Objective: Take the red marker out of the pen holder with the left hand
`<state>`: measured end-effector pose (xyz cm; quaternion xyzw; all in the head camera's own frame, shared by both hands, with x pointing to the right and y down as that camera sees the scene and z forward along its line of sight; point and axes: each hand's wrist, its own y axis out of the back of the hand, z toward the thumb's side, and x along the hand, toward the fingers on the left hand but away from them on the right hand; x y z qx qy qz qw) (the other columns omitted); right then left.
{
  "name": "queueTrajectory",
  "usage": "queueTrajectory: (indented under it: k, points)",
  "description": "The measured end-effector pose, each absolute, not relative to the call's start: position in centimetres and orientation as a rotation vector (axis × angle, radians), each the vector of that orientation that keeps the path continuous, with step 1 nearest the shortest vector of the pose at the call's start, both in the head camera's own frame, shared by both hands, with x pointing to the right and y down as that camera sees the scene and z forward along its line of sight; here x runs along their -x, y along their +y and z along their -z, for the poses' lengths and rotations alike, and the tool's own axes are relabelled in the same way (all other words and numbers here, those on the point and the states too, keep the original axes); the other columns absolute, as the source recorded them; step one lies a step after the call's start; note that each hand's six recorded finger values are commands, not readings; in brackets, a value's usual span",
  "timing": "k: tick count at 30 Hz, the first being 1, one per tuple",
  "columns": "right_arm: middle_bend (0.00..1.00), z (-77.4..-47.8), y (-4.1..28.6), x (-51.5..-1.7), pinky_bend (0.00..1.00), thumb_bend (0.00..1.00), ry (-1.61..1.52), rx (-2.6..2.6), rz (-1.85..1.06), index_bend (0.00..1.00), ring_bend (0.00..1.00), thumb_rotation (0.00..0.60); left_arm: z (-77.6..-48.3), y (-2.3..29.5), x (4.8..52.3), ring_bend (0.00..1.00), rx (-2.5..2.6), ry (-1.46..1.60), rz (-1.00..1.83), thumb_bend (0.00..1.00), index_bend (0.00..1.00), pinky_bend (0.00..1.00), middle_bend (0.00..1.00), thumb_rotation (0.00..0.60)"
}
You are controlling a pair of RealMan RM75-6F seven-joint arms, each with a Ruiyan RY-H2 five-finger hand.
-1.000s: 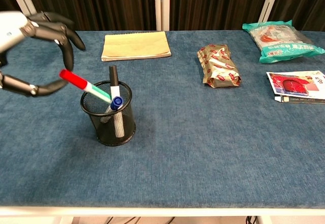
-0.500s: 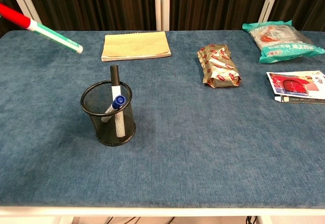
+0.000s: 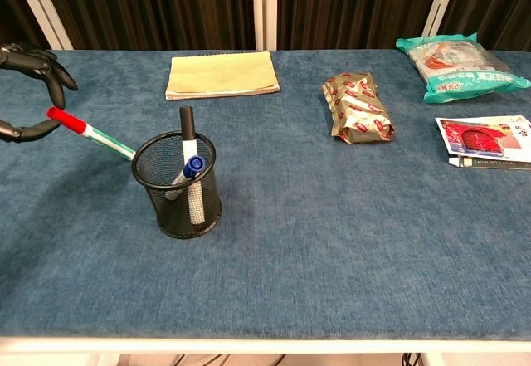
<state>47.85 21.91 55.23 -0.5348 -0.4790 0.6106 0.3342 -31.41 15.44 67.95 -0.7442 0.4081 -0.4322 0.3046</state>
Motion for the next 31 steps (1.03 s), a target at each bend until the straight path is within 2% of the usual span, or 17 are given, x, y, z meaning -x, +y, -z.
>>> queueTrajectory:
  k: [5,8,15,21,23,28,31]
  points:
    - [0.00,-55.7,22.0,-48.2,0.00,0.18,-1.257,1.406,-1.605,0.00,0.00,0.600,-67.9,15.5,31.9,0.05,1.967,1.044,1.164,0.23,0.08,0.11,0.19,0.600]
    - [0.00,-55.7,22.0,-48.3,0.00,0.18,-1.263,1.411,-1.598,0.00,0.00,0.600,-67.4,15.4,32.7,0.01,1.949,1.018,1.206,0.18,0.03,0.09,0.12,0.600]
    - [0.00,-55.2,22.2,-48.5,0.00,0.18,-1.272,1.398,-1.579,0.00,0.00,0.600,-64.5,15.4,35.9,0.00,1.888,1.039,1.282,0.18,0.02,0.05,0.09,0.600]
    - [0.00,-55.2,22.2,-48.4,0.00,0.18,-1.256,1.382,-1.577,0.00,0.00,0.600,-61.4,15.9,39.1,0.00,1.680,1.035,1.317,0.18,0.10,0.03,0.09,0.600]
    - [0.00,-55.3,22.3,-48.2,0.00,0.18,-1.236,1.387,-1.571,0.00,0.00,0.600,-60.9,16.5,40.2,0.00,1.603,0.981,1.360,0.18,0.13,0.02,0.09,0.600]
    - [0.00,-55.6,22.3,-47.4,0.00,0.18,-1.181,1.413,-1.534,0.00,0.00,0.600,-60.4,19.4,42.4,0.00,1.509,0.850,1.477,0.19,0.14,0.01,0.08,0.600]
    - [0.00,-55.9,22.3,-47.1,0.00,0.18,-1.144,1.412,-1.523,0.00,0.00,0.600,-60.1,20.0,43.2,0.00,1.501,0.849,1.490,0.19,0.13,0.01,0.08,0.600]
